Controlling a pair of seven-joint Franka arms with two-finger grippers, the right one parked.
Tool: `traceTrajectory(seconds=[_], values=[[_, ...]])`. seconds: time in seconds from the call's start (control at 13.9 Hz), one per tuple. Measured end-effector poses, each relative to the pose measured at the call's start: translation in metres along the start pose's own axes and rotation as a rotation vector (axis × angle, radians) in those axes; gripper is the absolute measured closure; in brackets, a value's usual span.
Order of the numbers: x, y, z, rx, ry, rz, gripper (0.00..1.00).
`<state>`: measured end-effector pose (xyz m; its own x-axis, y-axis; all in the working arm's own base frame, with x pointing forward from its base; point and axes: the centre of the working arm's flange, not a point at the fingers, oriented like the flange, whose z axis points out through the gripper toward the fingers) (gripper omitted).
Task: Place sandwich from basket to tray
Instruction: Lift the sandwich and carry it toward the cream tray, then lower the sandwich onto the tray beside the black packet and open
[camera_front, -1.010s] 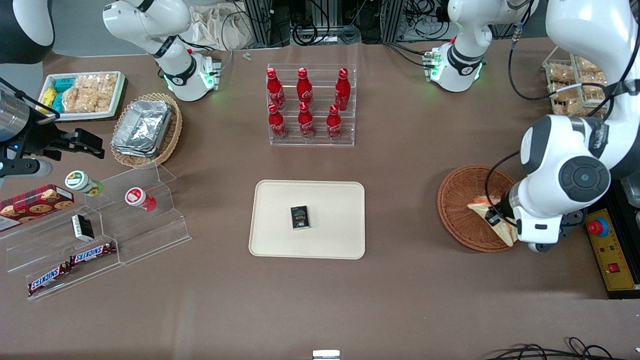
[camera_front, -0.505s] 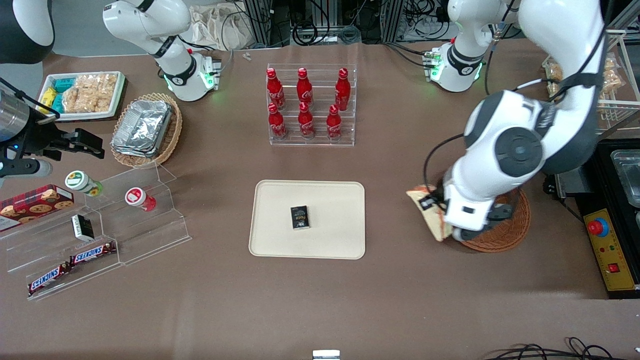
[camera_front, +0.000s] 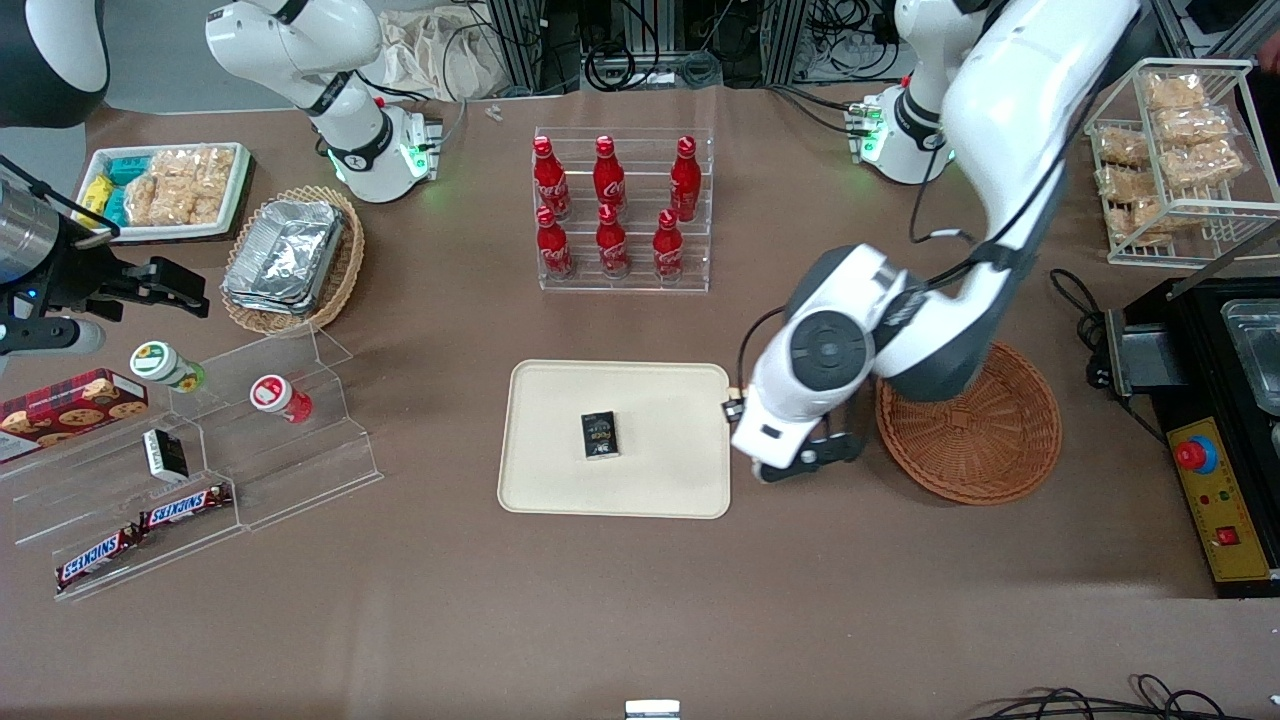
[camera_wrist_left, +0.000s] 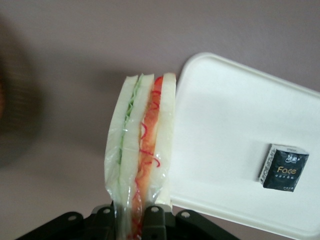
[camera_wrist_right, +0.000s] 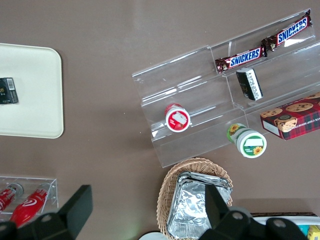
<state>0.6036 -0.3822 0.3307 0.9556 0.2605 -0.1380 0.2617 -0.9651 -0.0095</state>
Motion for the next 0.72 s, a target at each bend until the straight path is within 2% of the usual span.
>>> traceTrajectory(seconds=[0.14, 0.22, 0.43, 0.58, 0.72], values=[[-0.002, 0.011, 0.035, 0.001, -0.025, 0.017, 0.82], [0.001, 0.014, 0.046, -0.011, -0.029, 0.016, 0.82], [0.003, 0.029, 0.063, -0.076, 0.004, 0.033, 0.82], [-0.001, 0.038, 0.073, -0.086, 0.026, 0.055, 0.82], [-0.008, 0.046, 0.083, -0.085, 0.03, 0.073, 0.83]])
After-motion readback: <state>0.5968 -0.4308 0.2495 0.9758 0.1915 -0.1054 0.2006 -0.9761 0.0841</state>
